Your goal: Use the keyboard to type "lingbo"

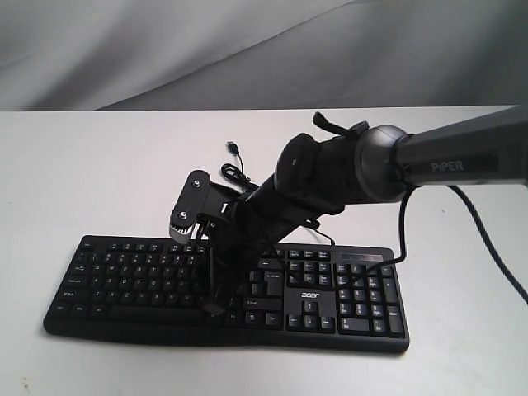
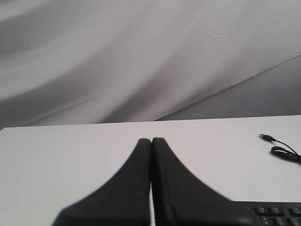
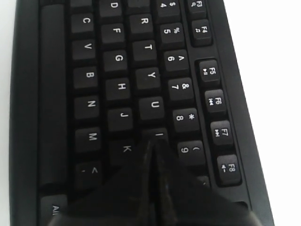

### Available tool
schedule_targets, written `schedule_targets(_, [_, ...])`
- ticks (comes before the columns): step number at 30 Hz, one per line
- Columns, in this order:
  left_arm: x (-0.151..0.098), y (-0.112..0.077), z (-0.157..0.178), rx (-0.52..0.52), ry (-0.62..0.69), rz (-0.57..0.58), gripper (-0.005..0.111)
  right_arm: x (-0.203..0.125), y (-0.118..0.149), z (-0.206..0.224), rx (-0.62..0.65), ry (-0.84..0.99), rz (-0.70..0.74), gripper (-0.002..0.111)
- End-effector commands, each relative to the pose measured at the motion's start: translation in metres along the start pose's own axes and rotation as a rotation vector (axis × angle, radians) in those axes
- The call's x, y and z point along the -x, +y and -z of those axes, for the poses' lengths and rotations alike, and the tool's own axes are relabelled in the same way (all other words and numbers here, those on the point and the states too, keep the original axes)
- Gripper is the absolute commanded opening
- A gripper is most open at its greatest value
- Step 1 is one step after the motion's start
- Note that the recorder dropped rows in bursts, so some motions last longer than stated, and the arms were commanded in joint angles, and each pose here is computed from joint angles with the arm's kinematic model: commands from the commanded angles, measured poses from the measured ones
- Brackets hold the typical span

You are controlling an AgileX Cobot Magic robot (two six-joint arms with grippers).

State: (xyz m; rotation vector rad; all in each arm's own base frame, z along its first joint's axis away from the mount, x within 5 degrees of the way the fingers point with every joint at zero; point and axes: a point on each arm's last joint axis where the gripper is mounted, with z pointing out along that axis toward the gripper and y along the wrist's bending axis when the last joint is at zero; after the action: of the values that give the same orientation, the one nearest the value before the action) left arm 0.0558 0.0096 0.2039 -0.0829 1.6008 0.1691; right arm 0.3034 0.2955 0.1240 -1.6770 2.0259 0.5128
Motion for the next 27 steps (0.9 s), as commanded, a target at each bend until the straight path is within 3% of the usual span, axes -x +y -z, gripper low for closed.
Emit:
schedule_targets(1, [-0.0006, -0.0005, 0.0002, -0.007, -0.009, 0.002, 0.001, -0.0024, -0.0034, 0.0019, -0.008, 0.008, 0.006, 0.000])
schedule_targets(27, [-0.0006, -0.0005, 0.0002, -0.007, -0.009, 0.002, 0.001, -0.0017, -0.0050, 0.0045, -0.021, 0.007, 0.019, 0.000])
